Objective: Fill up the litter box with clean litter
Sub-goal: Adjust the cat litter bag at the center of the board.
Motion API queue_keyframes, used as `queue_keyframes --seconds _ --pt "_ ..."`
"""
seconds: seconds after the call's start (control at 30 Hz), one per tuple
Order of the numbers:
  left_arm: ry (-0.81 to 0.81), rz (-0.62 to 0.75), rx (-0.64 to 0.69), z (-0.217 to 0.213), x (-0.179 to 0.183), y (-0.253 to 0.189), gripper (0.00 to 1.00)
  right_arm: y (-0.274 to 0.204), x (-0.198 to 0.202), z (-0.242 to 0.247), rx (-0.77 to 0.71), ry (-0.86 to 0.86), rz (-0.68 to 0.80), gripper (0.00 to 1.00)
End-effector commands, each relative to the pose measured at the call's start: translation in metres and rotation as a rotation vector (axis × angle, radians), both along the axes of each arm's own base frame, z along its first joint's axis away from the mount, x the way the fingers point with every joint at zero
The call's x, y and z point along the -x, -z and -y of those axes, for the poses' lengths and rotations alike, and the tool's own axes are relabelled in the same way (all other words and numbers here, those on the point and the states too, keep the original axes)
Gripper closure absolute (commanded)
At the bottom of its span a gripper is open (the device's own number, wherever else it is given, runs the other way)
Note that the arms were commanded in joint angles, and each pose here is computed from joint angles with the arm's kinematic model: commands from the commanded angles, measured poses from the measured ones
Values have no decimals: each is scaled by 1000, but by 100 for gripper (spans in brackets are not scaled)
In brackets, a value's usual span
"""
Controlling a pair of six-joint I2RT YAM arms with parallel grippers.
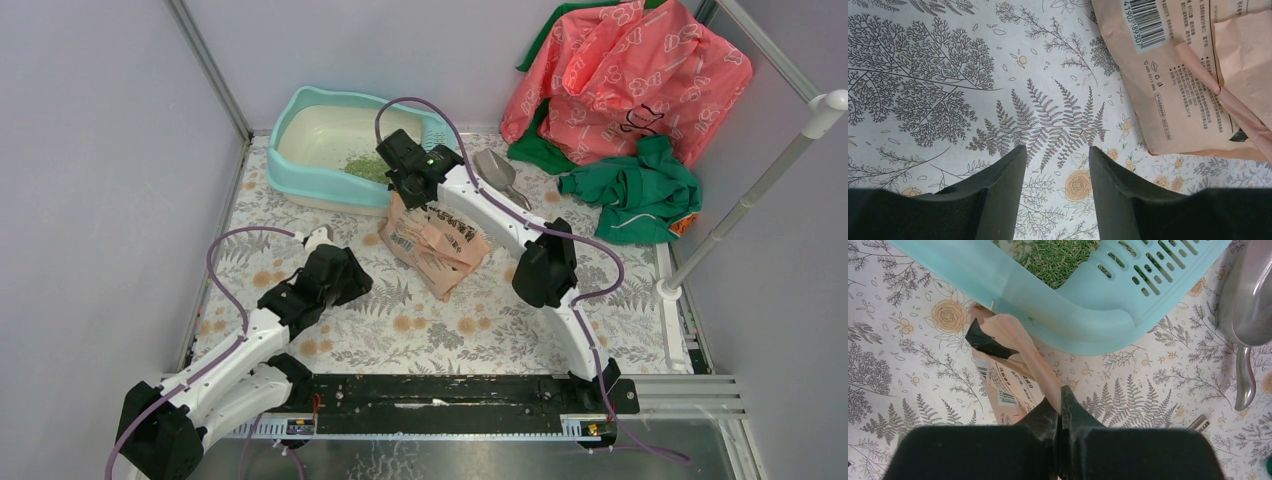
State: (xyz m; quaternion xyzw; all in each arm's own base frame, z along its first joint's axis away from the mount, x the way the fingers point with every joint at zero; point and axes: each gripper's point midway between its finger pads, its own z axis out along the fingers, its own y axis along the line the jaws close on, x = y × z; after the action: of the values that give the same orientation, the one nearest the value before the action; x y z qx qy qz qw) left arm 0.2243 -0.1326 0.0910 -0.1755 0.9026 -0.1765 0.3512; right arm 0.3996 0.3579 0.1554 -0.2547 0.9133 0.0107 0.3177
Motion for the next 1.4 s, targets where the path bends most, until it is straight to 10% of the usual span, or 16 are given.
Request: queue_keyframes --seconds 0.0,0.6,1.37 --pt "6 44 21 4 -9 -7 43 -16 -10 -8 -60 -6 53 94" --pt "6 42 19 4 -10 -8 43 -34 0 1 -185 -57 27 43" --pt "-1 35 25 4 -9 -9 43 -79 -9 -1 -579 -185 -32 40"
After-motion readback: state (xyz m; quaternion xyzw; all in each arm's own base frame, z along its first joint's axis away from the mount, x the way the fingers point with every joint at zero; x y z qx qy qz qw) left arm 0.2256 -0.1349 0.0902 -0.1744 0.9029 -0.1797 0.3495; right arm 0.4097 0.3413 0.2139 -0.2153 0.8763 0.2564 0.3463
